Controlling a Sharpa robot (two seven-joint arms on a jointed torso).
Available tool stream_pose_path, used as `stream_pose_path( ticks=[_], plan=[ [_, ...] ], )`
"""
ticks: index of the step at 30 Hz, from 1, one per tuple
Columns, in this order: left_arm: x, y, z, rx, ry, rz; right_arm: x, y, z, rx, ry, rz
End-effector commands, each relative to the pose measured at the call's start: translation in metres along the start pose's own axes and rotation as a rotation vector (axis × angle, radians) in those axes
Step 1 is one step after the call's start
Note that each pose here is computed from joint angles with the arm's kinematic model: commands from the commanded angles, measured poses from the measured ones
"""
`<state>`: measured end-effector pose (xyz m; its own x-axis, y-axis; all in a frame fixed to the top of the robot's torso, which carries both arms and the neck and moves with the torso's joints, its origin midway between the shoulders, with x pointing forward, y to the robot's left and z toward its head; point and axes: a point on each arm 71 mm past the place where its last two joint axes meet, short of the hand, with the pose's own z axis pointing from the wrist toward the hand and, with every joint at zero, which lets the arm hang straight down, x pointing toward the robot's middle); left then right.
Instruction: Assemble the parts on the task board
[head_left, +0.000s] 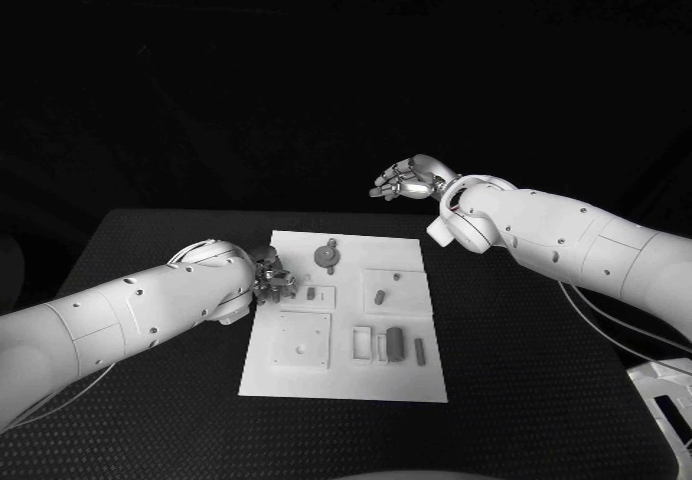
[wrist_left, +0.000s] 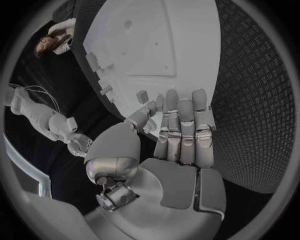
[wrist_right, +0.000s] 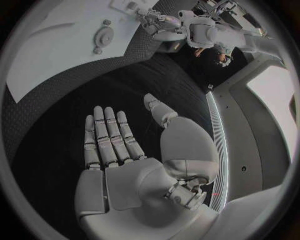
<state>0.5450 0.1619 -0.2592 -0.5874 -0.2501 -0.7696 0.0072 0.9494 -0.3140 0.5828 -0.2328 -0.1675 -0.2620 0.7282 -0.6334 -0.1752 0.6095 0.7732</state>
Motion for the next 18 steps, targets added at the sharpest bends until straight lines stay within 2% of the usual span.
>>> stream_pose_path(
  ticks=[1,18],
  plan=[
    [0.0071,0.0042,0.0009,-0.015,0.043,-0.012,0.0016,0.0011,0.0002,-0.013,0.014,0.002],
    [0.0070,0.0101,0.0012,-0.013,0.081,-0.029,0.0028,0.0002,0.0002,-0.011,0.016,0.003]
  ],
)
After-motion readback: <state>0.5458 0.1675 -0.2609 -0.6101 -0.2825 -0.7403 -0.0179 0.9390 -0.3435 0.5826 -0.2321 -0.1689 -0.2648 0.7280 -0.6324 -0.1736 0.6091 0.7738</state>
